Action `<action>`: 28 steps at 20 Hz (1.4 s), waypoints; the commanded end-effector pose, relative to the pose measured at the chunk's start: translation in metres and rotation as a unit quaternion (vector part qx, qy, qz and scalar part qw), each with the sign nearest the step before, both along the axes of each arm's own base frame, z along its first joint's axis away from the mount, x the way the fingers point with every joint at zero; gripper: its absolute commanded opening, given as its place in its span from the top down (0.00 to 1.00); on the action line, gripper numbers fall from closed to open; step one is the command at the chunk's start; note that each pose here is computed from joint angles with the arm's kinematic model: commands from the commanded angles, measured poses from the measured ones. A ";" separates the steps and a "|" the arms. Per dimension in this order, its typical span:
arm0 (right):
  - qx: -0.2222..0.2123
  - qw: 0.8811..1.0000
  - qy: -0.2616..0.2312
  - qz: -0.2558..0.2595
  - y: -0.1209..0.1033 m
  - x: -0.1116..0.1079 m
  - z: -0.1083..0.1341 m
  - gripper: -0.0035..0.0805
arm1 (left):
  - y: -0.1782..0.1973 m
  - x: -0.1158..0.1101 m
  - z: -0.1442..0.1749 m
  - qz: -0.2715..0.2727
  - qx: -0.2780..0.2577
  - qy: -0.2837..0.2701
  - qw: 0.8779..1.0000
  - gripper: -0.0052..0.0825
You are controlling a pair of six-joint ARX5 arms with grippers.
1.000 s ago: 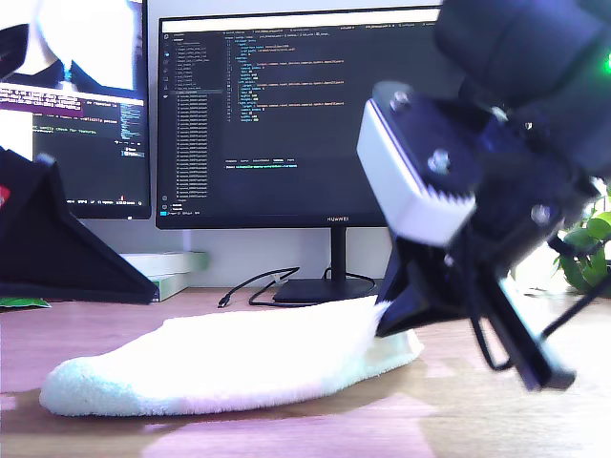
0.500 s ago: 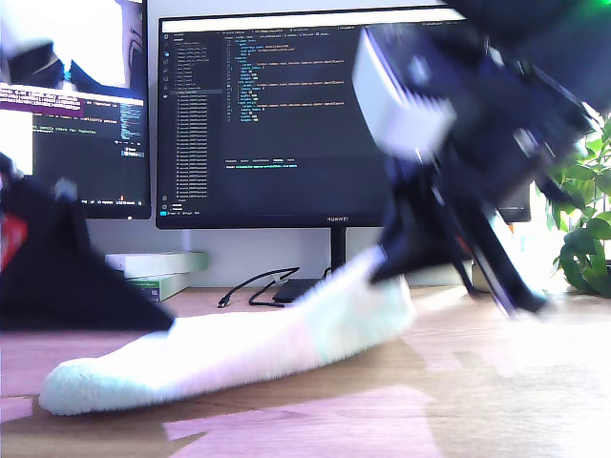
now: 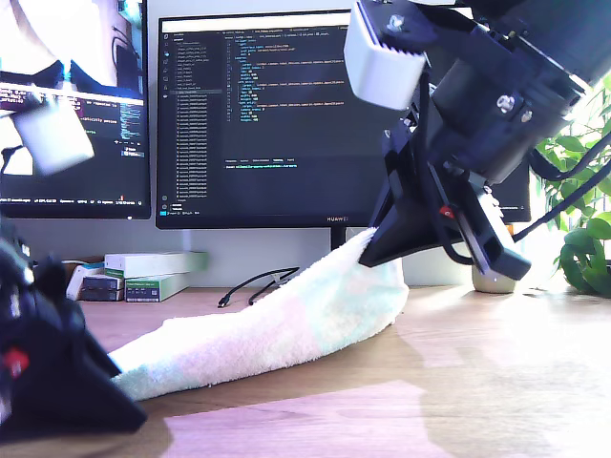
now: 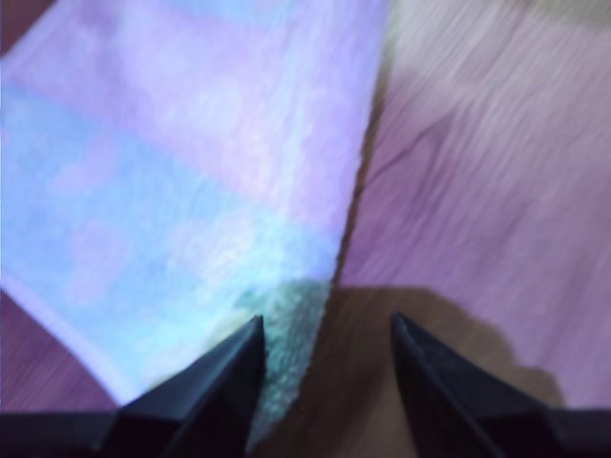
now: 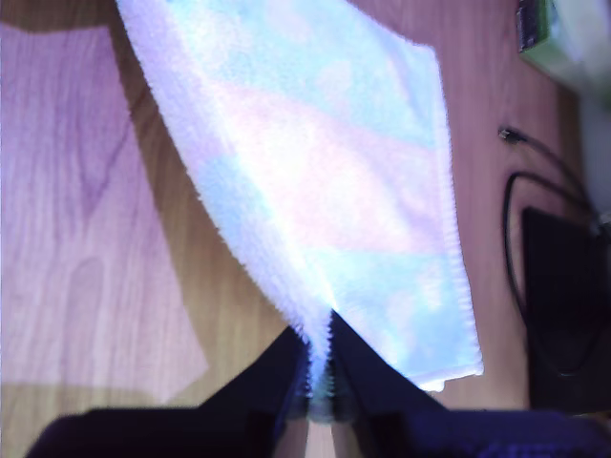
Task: Fold the tea towel to a neat square and place it to the right
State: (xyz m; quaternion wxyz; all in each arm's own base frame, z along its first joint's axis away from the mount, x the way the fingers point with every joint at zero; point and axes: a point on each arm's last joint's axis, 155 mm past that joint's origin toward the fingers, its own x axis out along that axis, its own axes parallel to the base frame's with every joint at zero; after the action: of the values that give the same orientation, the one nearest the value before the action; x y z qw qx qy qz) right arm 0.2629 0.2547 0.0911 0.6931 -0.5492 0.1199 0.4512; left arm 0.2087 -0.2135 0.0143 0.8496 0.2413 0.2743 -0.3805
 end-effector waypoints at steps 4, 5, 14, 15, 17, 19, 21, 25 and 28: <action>0.013 1.000 0.002 -0.006 0.000 0.000 0.014 0.97 | 0.006 0.007 -0.003 0.009 0.018 -0.026 0.999 0.51; 0.013 1.000 0.002 -0.006 0.000 -0.001 0.015 0.97 | 0.007 0.008 -0.003 0.011 0.019 -0.027 0.999 0.52; -0.007 0.999 0.042 -0.021 -0.018 -0.017 0.007 0.97 | 0.012 0.003 -0.010 0.029 0.021 0.004 0.999 0.96; -0.020 0.998 0.059 -0.024 -0.023 -0.023 0.000 0.97 | 0.011 0.000 -0.012 0.025 0.024 0.014 0.999 0.96; -0.041 0.995 0.091 -0.028 -0.032 -0.035 -0.012 0.97 | 0.006 -0.007 -0.013 0.016 0.034 0.043 0.998 0.96; -0.047 0.990 0.127 -0.034 -0.038 -0.047 -0.021 0.97 | -0.006 -0.014 -0.006 0.000 0.032 0.075 0.997 0.96; -0.053 0.985 0.163 -0.037 -0.042 -0.060 -0.029 0.97 | -0.021 -0.024 0.006 -0.023 0.027 0.111 0.993 0.96; -0.068 0.972 0.225 -0.025 -0.049 -0.087 -0.041 0.97 | -0.028 -0.038 0.031 -0.044 0.055 0.170 0.983 0.96; -0.075 0.956 0.281 -0.022 -0.055 -0.110 -0.047 0.97 | -0.019 -0.057 0.034 -0.054 0.084 0.221 0.970 0.96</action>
State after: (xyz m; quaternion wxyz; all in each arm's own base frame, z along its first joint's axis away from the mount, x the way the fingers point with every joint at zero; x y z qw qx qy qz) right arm 0.1548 0.1982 0.0408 0.5966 -0.4552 0.3542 0.5580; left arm 0.1622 -0.2413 0.0617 0.7393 0.2300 0.4470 -0.4481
